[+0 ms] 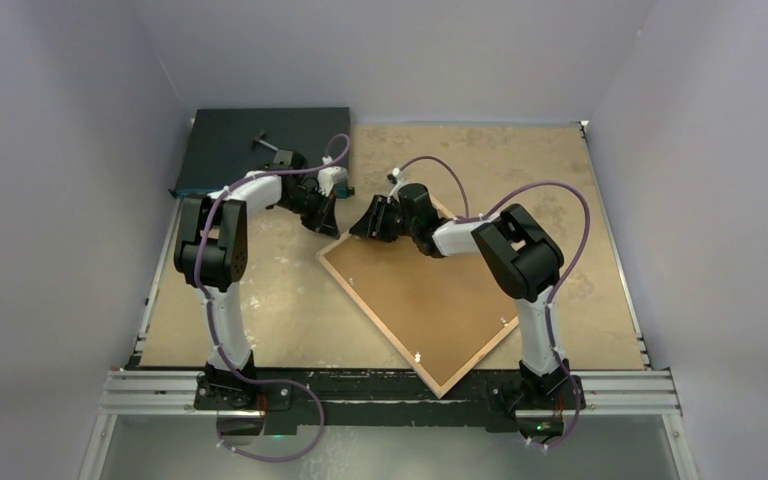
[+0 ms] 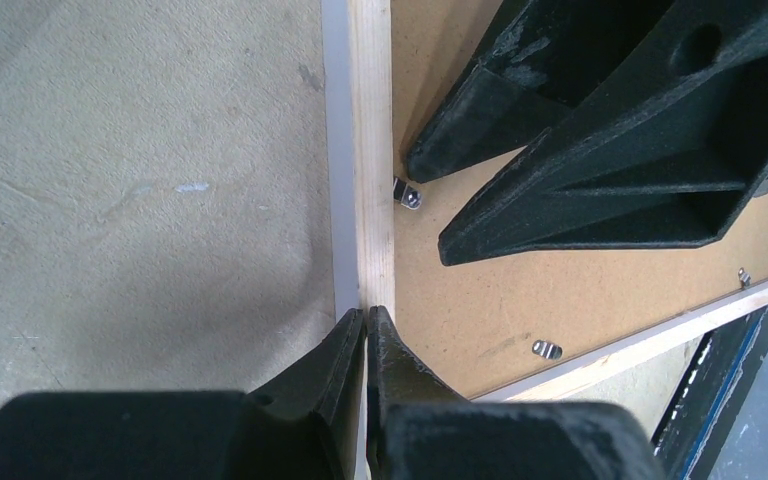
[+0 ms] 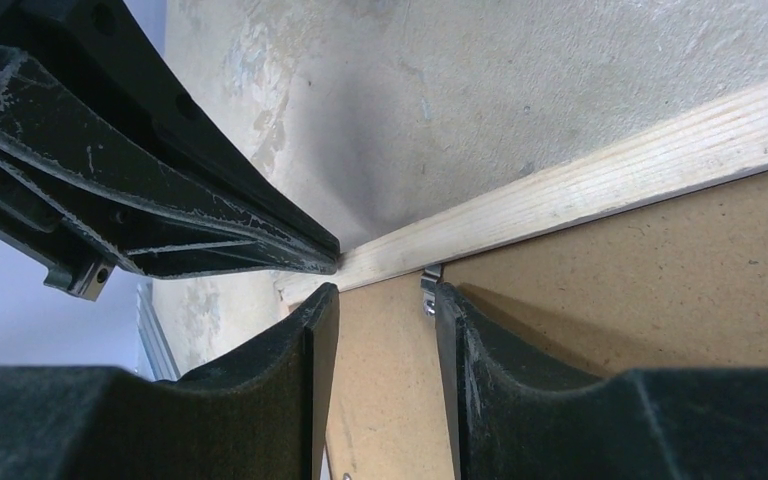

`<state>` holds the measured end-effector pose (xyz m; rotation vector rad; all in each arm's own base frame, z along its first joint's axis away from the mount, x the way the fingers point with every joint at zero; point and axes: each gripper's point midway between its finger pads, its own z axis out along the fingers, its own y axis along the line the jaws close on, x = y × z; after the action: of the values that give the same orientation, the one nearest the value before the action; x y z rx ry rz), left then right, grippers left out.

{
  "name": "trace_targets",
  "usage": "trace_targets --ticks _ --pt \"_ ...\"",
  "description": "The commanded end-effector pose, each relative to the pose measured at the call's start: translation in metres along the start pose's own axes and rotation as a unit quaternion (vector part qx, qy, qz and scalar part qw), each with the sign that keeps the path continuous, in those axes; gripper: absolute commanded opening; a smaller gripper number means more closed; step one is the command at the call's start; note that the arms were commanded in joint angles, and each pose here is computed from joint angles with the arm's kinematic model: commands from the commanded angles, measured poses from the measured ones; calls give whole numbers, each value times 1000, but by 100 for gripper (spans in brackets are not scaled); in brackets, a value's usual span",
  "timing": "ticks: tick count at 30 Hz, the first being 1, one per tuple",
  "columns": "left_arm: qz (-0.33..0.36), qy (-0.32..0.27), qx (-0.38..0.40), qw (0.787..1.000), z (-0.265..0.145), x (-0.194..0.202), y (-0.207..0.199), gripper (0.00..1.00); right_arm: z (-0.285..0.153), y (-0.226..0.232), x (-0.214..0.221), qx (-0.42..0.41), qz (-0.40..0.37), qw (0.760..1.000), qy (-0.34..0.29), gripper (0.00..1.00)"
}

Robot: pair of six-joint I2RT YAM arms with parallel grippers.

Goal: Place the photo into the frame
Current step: Install the photo frame at the center of the board.

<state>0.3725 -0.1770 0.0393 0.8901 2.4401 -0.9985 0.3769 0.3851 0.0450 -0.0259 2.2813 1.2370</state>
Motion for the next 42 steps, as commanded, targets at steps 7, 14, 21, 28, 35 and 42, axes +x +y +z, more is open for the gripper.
trace_targets --ticks 7,14,21,28,35,42 --pt "6 12 5 1000 -2 8 -9 2 8 -10 15 24 -18 999 21 44" --pt "5 10 5 1000 -2 6 -9 2 14 -4 19 6 -13 999 33 44" --pt "5 8 8 1000 -2 5 -9 2 11 -2 24 3 -8 999 47 44" --pt "8 6 -4 1000 -11 0 -8 2 -20 13 -23 50 -91 994 -20 58" --pt "2 -15 -42 999 -47 -23 -2 24 -61 17 17 181 -214 960 13 62" --pt "14 -44 -85 995 -93 -37 -13 46 -110 15 114 241 -244 934 98 61"
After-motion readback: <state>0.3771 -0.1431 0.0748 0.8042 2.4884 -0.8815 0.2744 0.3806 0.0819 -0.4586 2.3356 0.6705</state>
